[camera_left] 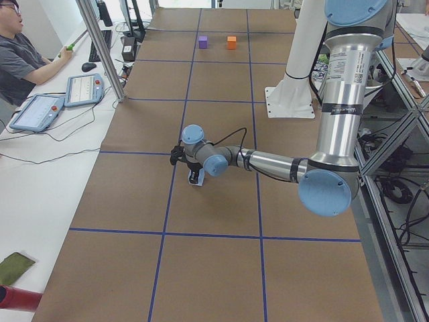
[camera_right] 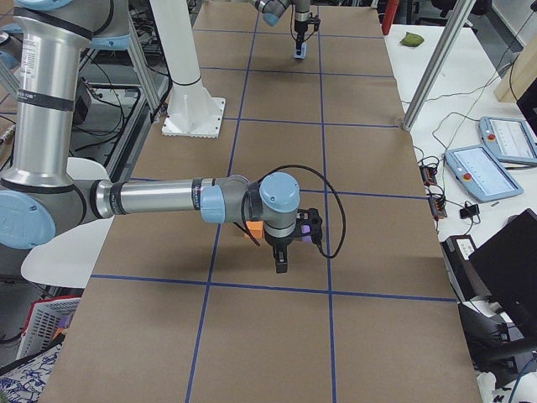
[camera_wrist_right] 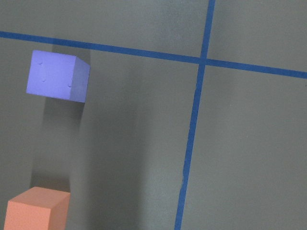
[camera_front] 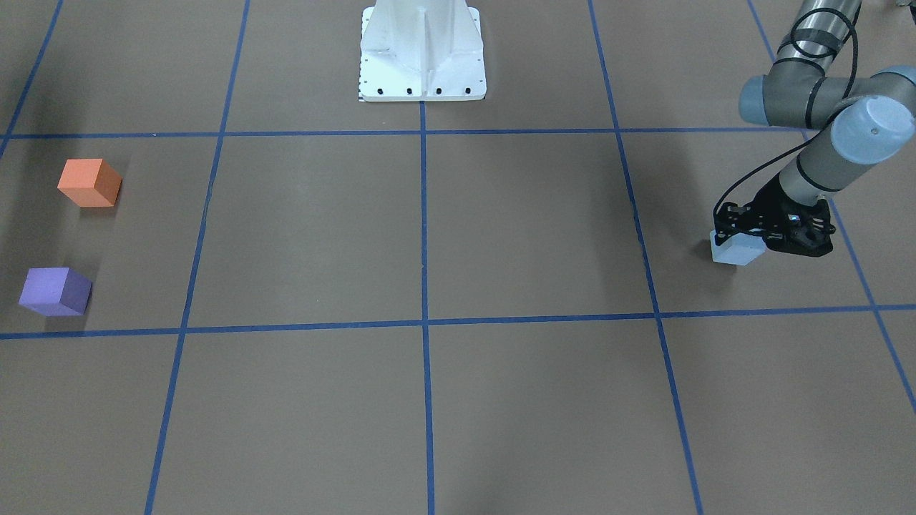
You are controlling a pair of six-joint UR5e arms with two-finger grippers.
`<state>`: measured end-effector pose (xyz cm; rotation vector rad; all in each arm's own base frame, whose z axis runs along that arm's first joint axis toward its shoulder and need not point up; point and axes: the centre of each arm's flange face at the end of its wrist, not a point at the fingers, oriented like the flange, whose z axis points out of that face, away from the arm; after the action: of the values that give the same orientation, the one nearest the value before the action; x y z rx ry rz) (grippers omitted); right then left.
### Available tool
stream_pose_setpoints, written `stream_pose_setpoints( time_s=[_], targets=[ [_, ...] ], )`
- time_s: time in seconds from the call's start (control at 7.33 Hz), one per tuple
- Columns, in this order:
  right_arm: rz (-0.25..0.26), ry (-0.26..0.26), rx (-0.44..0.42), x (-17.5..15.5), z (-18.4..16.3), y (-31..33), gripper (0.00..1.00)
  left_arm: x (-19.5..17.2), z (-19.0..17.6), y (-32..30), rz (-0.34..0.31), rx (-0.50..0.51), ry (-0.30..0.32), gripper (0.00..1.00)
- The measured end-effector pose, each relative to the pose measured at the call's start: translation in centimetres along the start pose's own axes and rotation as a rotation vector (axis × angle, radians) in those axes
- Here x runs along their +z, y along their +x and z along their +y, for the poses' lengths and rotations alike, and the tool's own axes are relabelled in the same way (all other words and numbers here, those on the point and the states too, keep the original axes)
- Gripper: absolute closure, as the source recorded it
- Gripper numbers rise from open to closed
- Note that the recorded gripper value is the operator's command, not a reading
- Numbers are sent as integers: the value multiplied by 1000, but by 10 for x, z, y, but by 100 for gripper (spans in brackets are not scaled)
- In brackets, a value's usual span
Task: Place blue block between orange and purple blocks
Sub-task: 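Carry the light blue cube with the left gripper toward the table center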
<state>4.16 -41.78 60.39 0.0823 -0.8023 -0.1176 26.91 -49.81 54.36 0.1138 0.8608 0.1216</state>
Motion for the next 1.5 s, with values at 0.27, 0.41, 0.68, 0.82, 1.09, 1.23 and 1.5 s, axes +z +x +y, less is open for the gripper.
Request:
stream_pose_setpoints(
  time_s=[0.27, 0.41, 0.68, 0.82, 1.09, 1.23, 1.5],
  targets=[
    [0, 0, 0, 0, 0, 0, 0, -2, -27, 82, 78, -90, 13, 55],
    [0, 0, 0, 0, 0, 0, 0, 1, -33, 136, 123, -140, 4, 55],
    [-1, 0, 0, 0, 0, 0, 0, 10, -35, 248, 154, -222, -14, 55],
    [-1, 0, 0, 0, 0, 0, 0, 11, -36, 315, 112, -245, -15, 55],
    [-1, 0, 0, 0, 0, 0, 0, 6, -24, 430, 24, -262, -7, 55],
    [-1, 0, 0, 0, 0, 0, 0, 8, -17, 466, 13, -272, -5, 52],
    [-1, -1, 1, 0, 0, 0, 0, 22, -11, 526, -14, -288, 13, 36]
  ],
)
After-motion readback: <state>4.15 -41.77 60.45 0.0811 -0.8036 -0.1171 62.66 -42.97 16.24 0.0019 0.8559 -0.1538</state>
